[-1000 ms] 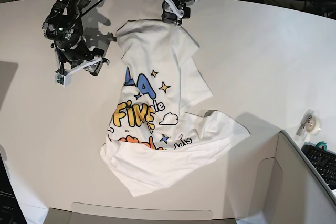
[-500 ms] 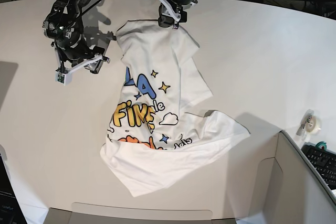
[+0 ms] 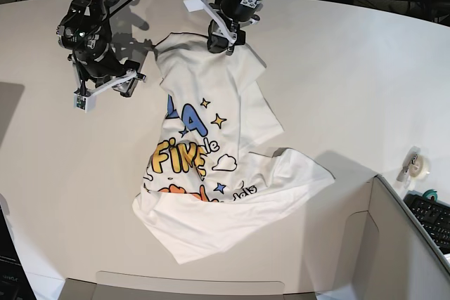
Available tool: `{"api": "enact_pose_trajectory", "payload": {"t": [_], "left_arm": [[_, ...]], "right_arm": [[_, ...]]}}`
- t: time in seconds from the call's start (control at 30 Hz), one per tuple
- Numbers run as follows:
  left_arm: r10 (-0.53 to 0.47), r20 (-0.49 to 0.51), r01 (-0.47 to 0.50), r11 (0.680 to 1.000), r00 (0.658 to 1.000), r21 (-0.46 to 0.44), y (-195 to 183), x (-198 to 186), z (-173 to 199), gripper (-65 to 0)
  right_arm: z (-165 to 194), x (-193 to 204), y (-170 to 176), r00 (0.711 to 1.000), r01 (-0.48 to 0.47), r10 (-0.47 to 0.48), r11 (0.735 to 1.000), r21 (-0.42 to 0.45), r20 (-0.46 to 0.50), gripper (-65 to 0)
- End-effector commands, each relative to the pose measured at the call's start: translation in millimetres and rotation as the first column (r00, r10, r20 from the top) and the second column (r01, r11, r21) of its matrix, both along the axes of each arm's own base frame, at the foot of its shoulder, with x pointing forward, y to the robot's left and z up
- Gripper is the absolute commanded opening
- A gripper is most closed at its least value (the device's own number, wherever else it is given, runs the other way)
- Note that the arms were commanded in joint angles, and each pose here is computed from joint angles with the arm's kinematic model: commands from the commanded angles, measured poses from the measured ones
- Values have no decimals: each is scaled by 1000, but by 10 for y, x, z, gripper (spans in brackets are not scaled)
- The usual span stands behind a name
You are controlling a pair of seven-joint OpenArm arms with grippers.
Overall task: Layout the t-shirt on the table in an organized manner, then fold the t-shirt properly
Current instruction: 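Grasp the shirt collar edge with the left gripper and pull it to straighten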
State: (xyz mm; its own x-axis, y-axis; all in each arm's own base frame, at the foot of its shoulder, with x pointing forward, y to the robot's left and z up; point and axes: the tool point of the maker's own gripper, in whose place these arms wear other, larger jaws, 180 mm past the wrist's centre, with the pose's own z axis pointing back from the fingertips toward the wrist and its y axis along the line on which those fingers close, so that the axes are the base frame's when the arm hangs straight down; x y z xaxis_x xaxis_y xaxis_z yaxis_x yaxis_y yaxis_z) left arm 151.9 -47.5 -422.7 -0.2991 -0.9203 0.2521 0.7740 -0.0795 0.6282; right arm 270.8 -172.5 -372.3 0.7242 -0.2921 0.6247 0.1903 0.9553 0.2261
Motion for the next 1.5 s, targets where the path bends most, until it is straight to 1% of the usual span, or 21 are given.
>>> {"api": "enact_pose_trajectory", "payload": {"t": [0.0, 0.03, 0.07, 0.13, 0.2, 0.23, 0.33, 0.43, 0.53, 0.63, 0.73, 0.8, 0.87, 0.93, 1.03, 1.07, 1.17, 1.23, 1.3, 1.37, 1.47], "left_arm": [[8, -114, -2, 998, 993, 55, 59, -204, -195, -555], [12, -114, -5, 998, 993, 61, 72, -203, -202, -629], [17, -112, -10, 998, 994, 65, 83, -195, -203, -650], [18, -110, -12, 998, 994, 61, 72, -189, -187, -637], [28, -100, -22, 998, 995, 59, 74, -164, -145, -648], [31, -86, -27, 999, 996, 44, 57, -134, -68, -649], [37, -17, -38, 996, 999, -75, -97, -12, 401, -648], [84, 56, -74, 984, 995, -162, -101, 180, 827, -648], [113, 82, -99, 983, 990, -156, 49, 322, 840, -648], [106, 96, -86, 977, 990, -196, 16, 378, 904, -648], [100, 94, -81, 978, 990, -192, 20, 369, 889, -648], [98, 89, -81, 979, 991, -186, 37, 346, 867, -648], [88, 87, -74, 985, 992, -158, 117, 315, 812, -646], [82, 58, -74, 987, 995, -140, 164, 204, 731, -636], [76, 14, -74, 990, 997, -118, 215, 41, 618, -568], [68, -3, -68, 992, 998, -103, 242, -28, 558, -535], [51, -43, -53, 997, 998, -48, 378, -187, 393, -471], [52, -68, -53, 999, 996, -12, 474, -268, 282, -451], [55, -86, -55, 998, 995, 8, 513, -321, 202, -451], [71, -88, -71, 997, 994, 4, 516, -336, 165, -451], [135, -48, -138, 989, 990, -51, 506, -235, 235, -450]], "right_arm": [[111, 74, 6, 999, -8, 9, 1000, -5, 46, -305], [111, 74, 6, 999, -8, 9, 1000, -5, 46, -305], [111, 74, 6, 999, -8, 9, 1000, -5, 46, -305], [111, 74, 6, 999, -8, 9, 1000, -5, 46, -305], [111, 74, 6, 999, -8, 9, 1000, -5, 46, -305], [111, 74, 6, 999, -8, 9, 1000, -5, 46, -305], [139, 94, 4, 998, -8, 9, 1000, -7, 55, -305], [205, 110, -4, 997, -8, 9, 1000, -15, 73, -305], [298, 111, 2, 995, -7, 10, 1000, -23, 98, -305], [305, 72, -67, 995, -2, 6, 999, -42, 95, -305], [287, 34, -139, 996, -17, 23, 997, -75, 81, -305], [279, 22, -145, 997, -17, 23, 997, -77, 79, -305], [280, 22, -149, 997, -17, 23, 997, -78, 79, -305], [276, 17, -149, 997, -17, 23, 997, -78, 77, -305], [277, 13, -169, 997, -13, 19, 997, -81, 77, -305], [277, 13, -169, 997, -13, 19, 997, -81, 77, -305], [281, 22, -153, 997, -17, 24, 997, -80, 79, -305], [278, 23, -135, 997, -18, 24, 997, -75, 79, -305], [277, 31, -92, 996, -28, 34, 997, -70, 80, -305], [290, 51, -3, 994, -54, 58, 997, -47, 89, -305], [390, 45, 80, 990, -71, 72, 997, -16, 125, -305]]}}
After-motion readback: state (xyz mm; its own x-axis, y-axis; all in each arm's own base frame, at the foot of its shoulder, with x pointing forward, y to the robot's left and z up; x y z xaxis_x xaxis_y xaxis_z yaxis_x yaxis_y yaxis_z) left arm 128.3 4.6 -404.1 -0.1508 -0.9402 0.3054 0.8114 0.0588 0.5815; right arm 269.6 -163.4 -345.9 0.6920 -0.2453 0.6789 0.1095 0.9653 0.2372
